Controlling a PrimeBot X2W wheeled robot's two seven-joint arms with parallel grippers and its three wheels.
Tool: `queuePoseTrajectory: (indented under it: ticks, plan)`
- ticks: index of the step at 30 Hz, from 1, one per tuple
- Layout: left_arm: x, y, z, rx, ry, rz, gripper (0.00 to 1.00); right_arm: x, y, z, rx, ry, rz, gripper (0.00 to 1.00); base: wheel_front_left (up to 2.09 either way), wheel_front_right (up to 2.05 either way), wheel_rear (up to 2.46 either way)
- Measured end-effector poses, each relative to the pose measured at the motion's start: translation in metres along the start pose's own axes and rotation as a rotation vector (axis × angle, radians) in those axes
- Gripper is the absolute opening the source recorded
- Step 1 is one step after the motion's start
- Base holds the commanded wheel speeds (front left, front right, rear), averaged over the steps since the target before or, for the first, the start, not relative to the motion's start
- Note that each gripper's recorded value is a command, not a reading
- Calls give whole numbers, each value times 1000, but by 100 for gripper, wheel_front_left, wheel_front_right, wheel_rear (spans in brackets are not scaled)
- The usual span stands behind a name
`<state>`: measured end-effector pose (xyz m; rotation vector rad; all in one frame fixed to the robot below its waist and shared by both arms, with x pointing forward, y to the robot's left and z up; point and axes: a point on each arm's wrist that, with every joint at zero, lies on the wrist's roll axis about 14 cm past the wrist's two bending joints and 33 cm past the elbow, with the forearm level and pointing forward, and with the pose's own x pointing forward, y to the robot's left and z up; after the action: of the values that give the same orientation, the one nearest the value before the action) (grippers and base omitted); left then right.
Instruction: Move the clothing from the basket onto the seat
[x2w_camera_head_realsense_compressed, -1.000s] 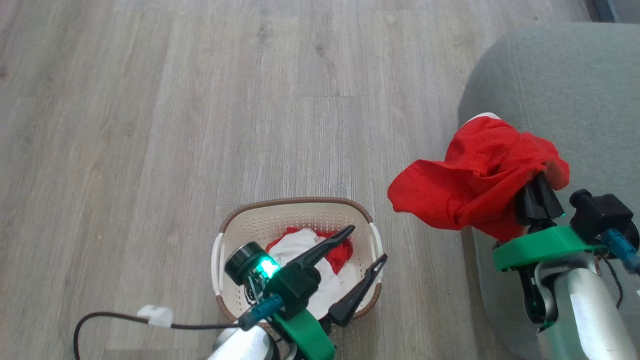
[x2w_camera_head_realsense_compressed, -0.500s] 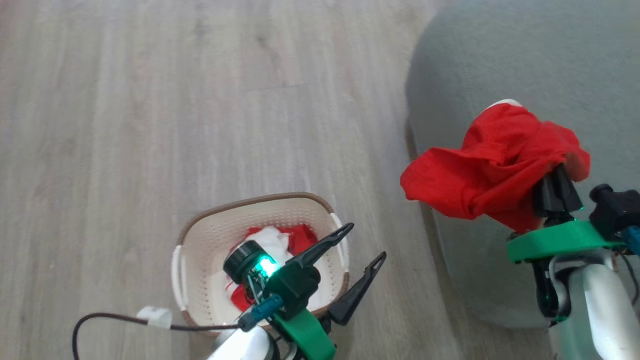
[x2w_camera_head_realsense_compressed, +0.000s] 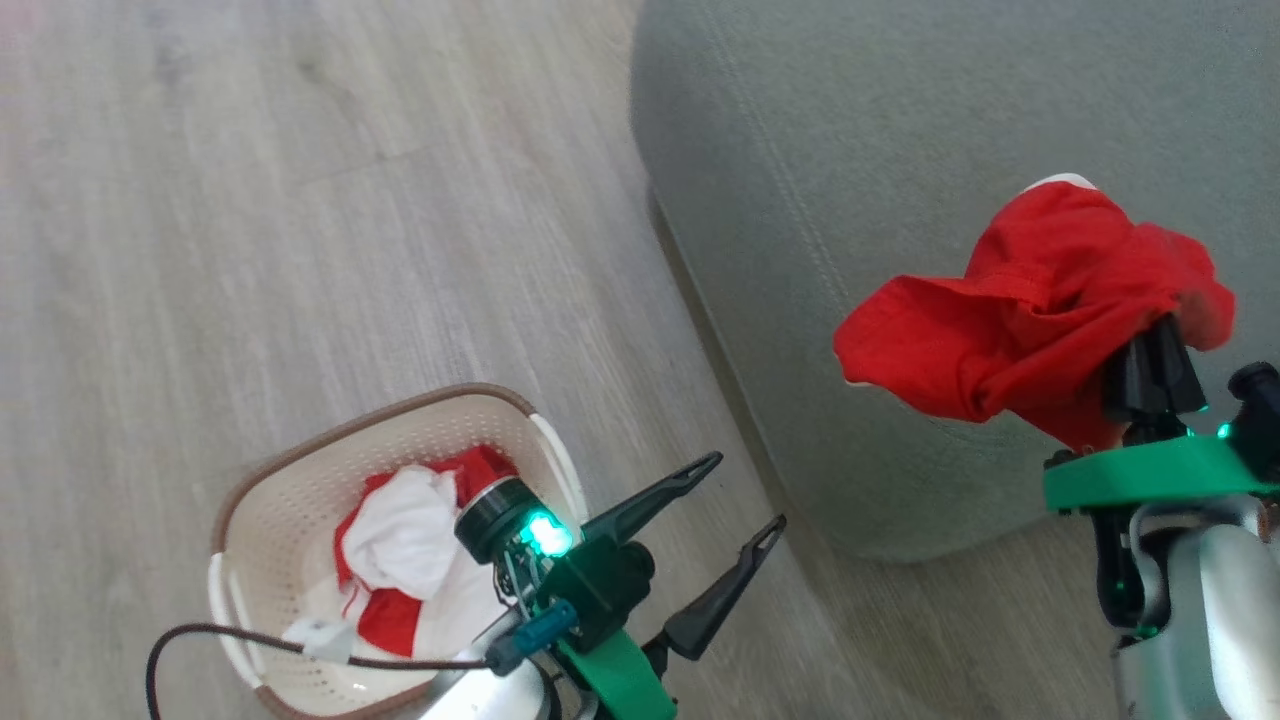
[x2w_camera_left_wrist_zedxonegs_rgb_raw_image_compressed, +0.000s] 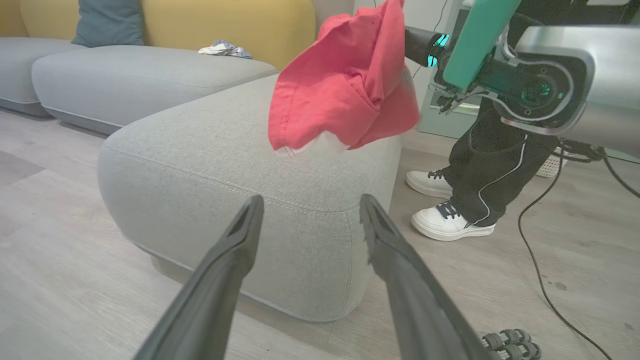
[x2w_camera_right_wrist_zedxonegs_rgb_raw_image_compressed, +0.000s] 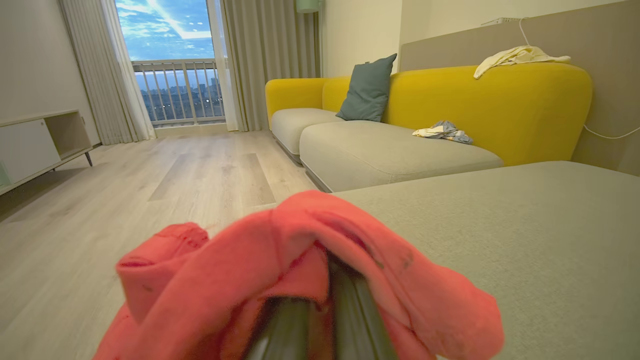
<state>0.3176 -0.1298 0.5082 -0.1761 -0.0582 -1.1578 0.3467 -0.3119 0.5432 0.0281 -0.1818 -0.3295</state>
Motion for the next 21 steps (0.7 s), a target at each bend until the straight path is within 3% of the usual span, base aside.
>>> queuePoseTrajectory:
  ticks: [14, 21]
  plan:
    - [11, -1, -12, -33, 5, -56, 100, -5, -29, -10, -38, 36, -90, 0, 0, 0, 0]
    - [3, 12, -33, -26, 51, -70, 100, 54, -23, 22, -123, -90, -73, 0, 0, 0, 0]
